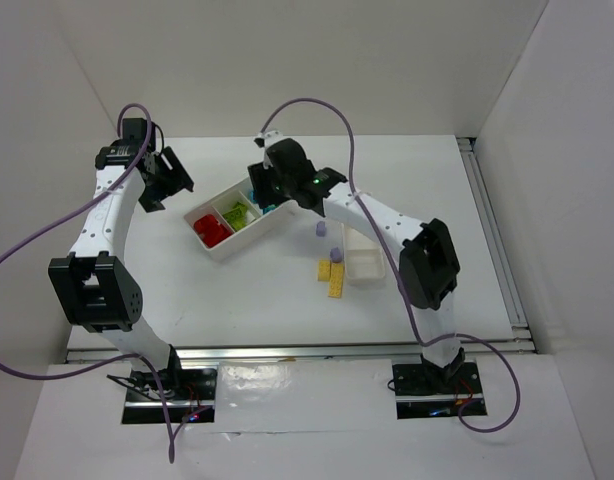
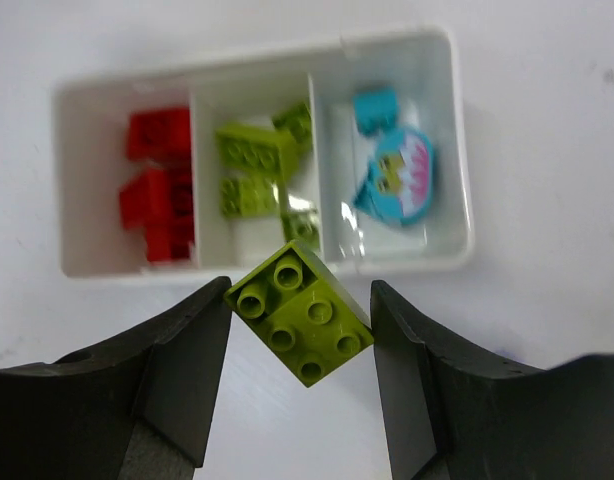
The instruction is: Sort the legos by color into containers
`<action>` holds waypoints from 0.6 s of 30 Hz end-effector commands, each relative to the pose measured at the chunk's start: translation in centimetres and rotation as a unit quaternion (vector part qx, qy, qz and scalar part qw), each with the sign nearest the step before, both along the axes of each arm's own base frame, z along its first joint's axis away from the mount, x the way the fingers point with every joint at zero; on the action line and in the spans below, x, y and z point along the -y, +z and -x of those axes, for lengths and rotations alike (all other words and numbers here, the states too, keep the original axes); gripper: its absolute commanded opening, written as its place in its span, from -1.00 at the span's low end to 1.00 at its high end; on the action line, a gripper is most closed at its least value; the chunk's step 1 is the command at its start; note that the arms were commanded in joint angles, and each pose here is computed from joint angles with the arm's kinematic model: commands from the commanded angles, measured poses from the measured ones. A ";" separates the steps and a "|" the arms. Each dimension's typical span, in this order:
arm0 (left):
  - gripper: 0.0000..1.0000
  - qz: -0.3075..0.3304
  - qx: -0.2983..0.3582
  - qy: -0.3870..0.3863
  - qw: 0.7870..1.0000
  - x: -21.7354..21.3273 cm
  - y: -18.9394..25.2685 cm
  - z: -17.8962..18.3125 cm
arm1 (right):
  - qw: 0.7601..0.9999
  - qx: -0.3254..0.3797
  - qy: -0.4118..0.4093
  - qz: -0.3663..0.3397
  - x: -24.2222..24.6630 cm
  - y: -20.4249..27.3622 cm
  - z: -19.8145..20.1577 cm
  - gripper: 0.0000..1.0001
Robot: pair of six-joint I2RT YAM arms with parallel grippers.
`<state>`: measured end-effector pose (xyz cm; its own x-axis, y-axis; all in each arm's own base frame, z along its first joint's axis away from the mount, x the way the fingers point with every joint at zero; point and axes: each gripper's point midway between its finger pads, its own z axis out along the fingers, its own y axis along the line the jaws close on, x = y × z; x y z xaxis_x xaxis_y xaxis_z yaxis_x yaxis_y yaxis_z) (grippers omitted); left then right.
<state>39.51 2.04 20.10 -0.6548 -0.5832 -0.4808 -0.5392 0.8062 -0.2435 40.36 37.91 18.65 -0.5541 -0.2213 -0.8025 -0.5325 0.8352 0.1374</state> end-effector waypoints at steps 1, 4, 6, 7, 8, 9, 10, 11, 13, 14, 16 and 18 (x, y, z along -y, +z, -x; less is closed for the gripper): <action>0.72 -0.011 0.033 0.007 0.999 -0.6 2.3 -0.4 | 0.997 0.038 0.040 -0.057 -4.5 2.9 -2.0 0.01; 0.72 -0.011 0.033 0.007 0.999 -0.6 2.3 -0.4 | 0.992 0.048 0.072 -0.087 -7.7 3.4 -2.9 0.01; 0.72 -0.014 0.034 0.003 0.999 -0.6 2.6 -0.4 | 0.989 0.054 0.088 -0.104 -9.6 3.3 -4.0 0.01; 0.72 -0.018 0.033 0.006 0.999 -0.8 2.6 -0.4 | 0.989 0.057 0.088 -0.106 -10.0 3.2 -4.4 0.01; 0.72 -0.018 0.033 0.006 0.999 -0.8 2.8 -0.3 | 0.990 0.045 0.092 -0.099 -10.7 1.1 -4.9 0.01; 0.72 -0.018 0.033 0.006 0.999 -0.8 2.8 -0.3 | 0.987 0.056 0.099 -0.113 -11.3 2.8 -5.1 0.09; 0.72 -0.023 0.033 0.009 0.999 -1.0 2.8 -0.3 | 0.987 0.050 0.101 -0.117 -11.6 2.7 -5.0 0.22; 0.72 -0.023 0.033 0.009 0.999 -1.0 2.8 -0.3 | 0.986 0.048 0.105 -0.119 -11.7 2.7 -4.9 0.56; 0.72 -0.027 0.032 0.012 0.999 -1.2 2.8 -0.3 | 0.984 0.054 0.110 -0.126 -11.4 4.0 -4.3 0.85; 0.72 -0.027 0.032 0.012 0.999 -1.2 2.8 -0.3 | 0.986 0.061 0.102 -0.120 -10.9 4.4 -4.4 0.90; 0.72 -0.027 0.032 0.012 0.999 -1.2 2.8 -0.3 | 0.989 0.076 0.071 -0.102 -9.1 5.4 -4.7 0.90; 0.72 -0.027 0.032 0.012 0.999 -1.2 2.8 -0.3 | 0.992 0.087 0.046 -0.085 -7.1 6.2 -4.3 0.86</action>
